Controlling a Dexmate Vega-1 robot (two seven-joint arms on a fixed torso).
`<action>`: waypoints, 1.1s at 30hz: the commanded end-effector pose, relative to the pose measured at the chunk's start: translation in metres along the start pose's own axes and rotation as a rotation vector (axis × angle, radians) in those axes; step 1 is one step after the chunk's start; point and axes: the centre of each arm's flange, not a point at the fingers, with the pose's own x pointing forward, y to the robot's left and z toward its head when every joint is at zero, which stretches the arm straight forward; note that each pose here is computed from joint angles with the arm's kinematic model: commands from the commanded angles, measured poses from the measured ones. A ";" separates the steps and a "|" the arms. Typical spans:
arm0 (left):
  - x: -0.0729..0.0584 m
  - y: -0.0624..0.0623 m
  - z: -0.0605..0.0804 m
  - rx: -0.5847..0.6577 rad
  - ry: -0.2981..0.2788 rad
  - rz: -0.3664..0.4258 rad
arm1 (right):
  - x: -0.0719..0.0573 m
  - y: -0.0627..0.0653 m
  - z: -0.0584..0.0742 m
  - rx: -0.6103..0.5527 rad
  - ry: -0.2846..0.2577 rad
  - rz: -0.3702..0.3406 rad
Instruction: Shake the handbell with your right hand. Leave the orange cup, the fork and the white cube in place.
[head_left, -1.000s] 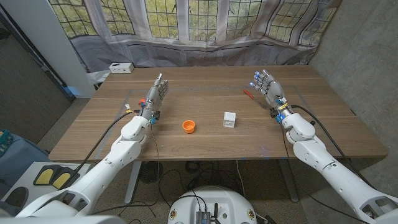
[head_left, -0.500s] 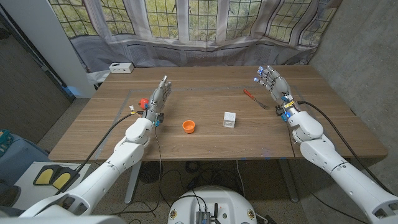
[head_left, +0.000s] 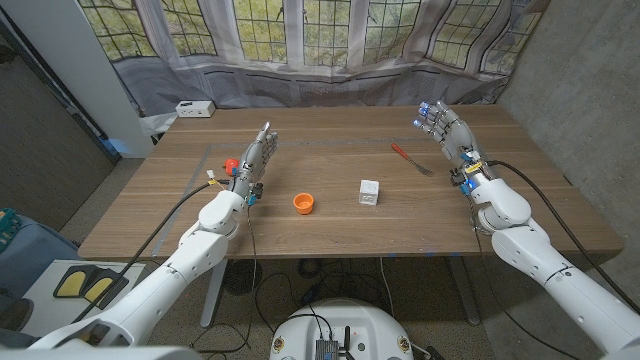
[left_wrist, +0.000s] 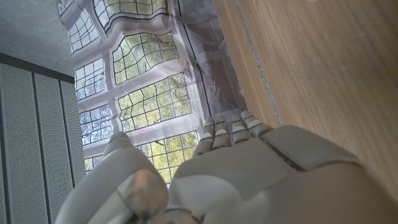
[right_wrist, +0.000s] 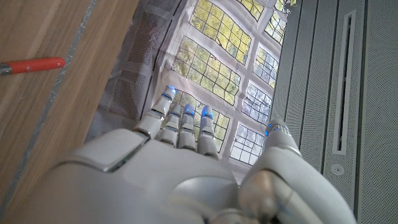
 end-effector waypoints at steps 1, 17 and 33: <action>-0.006 -0.004 0.007 0.003 -0.011 -0.030 | -0.021 0.001 0.022 -0.024 -0.049 0.007; -0.012 0.009 0.013 0.002 -0.035 -0.034 | -0.037 0.012 0.043 -0.064 -0.099 -0.001; -0.021 0.014 0.016 -0.005 -0.040 -0.040 | -0.067 0.015 0.057 -0.084 -0.099 -0.023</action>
